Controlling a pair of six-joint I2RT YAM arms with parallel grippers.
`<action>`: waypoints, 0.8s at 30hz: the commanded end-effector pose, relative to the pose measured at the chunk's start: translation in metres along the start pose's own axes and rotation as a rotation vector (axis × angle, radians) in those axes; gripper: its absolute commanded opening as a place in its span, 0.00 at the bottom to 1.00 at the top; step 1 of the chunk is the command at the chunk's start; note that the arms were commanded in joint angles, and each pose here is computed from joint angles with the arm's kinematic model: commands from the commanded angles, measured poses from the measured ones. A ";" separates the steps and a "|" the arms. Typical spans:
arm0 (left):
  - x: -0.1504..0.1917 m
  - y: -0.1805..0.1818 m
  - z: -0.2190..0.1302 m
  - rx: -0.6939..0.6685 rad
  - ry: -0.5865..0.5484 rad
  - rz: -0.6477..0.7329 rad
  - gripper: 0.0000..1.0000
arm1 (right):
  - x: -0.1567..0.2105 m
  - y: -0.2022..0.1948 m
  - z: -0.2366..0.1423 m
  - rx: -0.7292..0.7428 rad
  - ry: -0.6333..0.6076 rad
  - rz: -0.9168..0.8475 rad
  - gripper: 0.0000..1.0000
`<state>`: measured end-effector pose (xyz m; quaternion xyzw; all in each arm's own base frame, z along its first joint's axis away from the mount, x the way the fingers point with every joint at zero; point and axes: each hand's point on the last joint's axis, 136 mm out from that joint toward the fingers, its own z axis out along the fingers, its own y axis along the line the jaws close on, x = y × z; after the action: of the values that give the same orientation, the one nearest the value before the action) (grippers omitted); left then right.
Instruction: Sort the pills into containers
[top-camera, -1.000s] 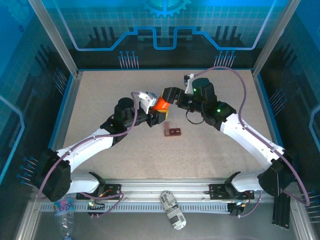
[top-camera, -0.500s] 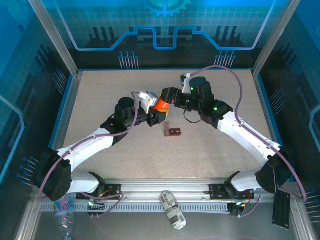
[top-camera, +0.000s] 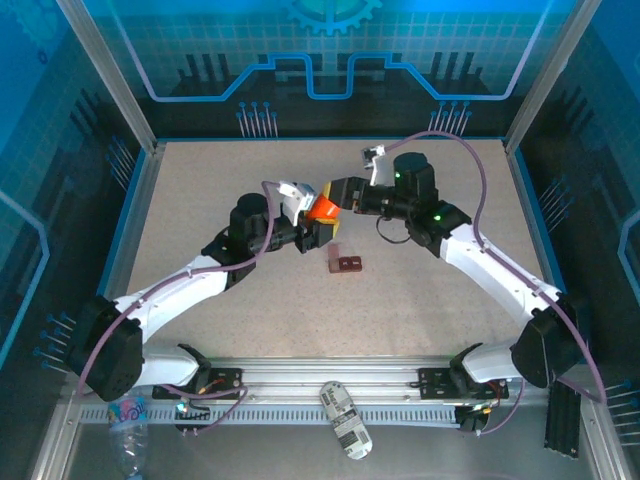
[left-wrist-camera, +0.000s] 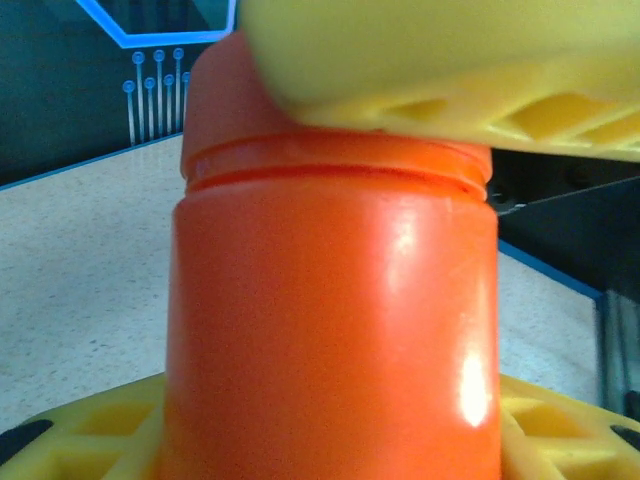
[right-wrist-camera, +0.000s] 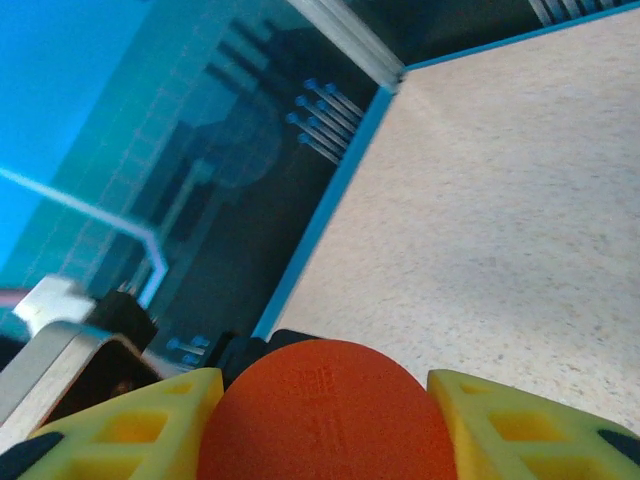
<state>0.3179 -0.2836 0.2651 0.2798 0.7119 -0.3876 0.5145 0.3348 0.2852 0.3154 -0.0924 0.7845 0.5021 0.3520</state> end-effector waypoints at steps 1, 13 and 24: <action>-0.034 -0.026 -0.006 0.147 -0.070 -0.030 0.00 | -0.010 0.028 -0.019 -0.261 0.020 -0.245 0.45; -0.028 0.011 -0.003 -0.079 -0.045 0.062 0.00 | -0.043 -0.012 -0.040 0.054 -0.139 0.072 0.85; -0.030 0.024 0.000 -0.215 -0.038 0.189 0.00 | -0.037 -0.011 -0.024 0.239 -0.160 0.200 0.88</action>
<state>0.3399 -0.2691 0.2619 0.2751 0.7314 -0.2857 0.5548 0.3507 0.2508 0.3334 0.0459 0.8077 0.4600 0.3660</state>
